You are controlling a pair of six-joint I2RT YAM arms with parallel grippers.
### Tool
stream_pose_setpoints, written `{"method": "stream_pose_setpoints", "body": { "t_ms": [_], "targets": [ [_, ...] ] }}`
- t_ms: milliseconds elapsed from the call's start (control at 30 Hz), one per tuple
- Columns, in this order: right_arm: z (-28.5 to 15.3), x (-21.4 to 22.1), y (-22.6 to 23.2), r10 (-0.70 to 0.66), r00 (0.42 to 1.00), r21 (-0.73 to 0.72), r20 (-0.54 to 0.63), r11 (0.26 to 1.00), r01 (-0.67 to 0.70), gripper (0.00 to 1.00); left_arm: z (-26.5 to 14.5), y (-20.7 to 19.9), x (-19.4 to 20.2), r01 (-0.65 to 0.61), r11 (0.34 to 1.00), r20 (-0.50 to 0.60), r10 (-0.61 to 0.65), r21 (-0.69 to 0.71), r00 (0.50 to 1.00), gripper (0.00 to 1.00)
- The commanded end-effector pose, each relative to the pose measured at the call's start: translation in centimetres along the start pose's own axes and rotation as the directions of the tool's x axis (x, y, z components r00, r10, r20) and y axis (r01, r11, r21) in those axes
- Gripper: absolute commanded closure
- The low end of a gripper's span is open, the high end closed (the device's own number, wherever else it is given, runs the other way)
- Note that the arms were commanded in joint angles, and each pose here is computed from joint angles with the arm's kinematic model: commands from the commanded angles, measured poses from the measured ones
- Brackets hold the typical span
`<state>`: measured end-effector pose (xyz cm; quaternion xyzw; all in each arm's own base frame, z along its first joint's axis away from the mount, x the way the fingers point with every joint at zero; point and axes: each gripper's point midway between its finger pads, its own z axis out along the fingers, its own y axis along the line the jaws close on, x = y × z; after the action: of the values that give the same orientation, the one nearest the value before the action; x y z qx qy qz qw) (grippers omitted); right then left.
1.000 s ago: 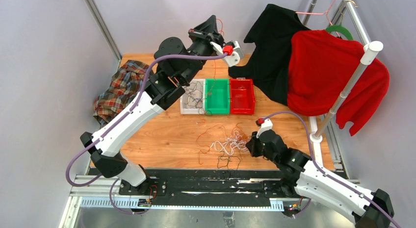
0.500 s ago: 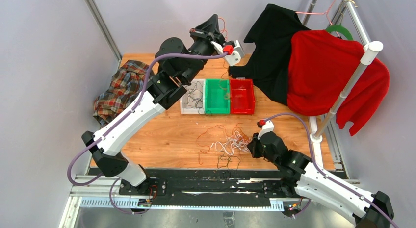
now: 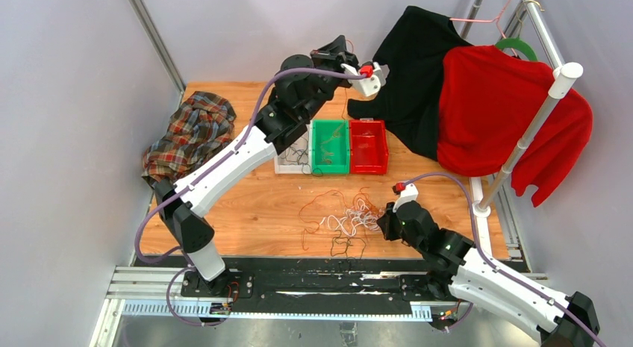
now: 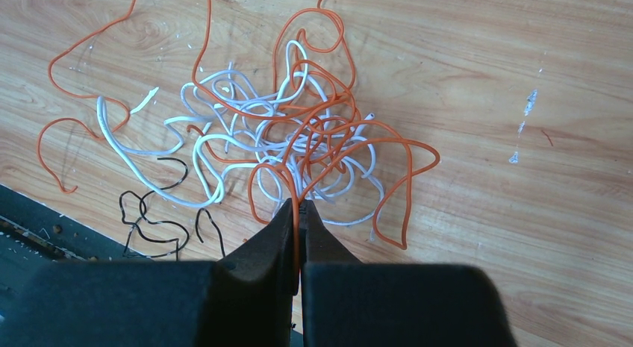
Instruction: Untangle the cables
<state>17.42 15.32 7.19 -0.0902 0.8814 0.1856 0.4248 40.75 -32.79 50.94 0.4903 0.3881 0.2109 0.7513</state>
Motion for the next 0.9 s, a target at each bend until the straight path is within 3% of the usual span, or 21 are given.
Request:
{"method": "stream_pose_setpoints", "body": {
  "t_ms": [0,233,467,867],
  "targets": [
    [0.0,-0.1,-0.6,0.02,1.0,0.024,0.013,1.0,-0.02,0.99,0.5,1.0,1.1,0.049,0.998,-0.006,-0.05,-0.051,0.999,1.0],
    [0.0,-0.2,-0.6,0.024,0.999,0.026,0.022,0.999,-0.025,0.99,-0.8,-5.4,5.1,0.116,0.985,-0.149,-0.097,0.124,0.984,1.0],
    [0.0,-0.4,-0.6,0.039,0.999,0.029,0.03,0.999,-0.04,0.99,-3.6,-13.4,8.5,0.271,0.914,-0.342,-0.162,0.302,0.926,1.0],
    [0.4,-0.6,-0.1,0.085,0.996,0.016,0.039,0.996,-0.086,0.99,-3.3,-23.2,10.5,0.406,0.784,-0.472,-0.166,0.47,0.866,1.0]
  ]
}}
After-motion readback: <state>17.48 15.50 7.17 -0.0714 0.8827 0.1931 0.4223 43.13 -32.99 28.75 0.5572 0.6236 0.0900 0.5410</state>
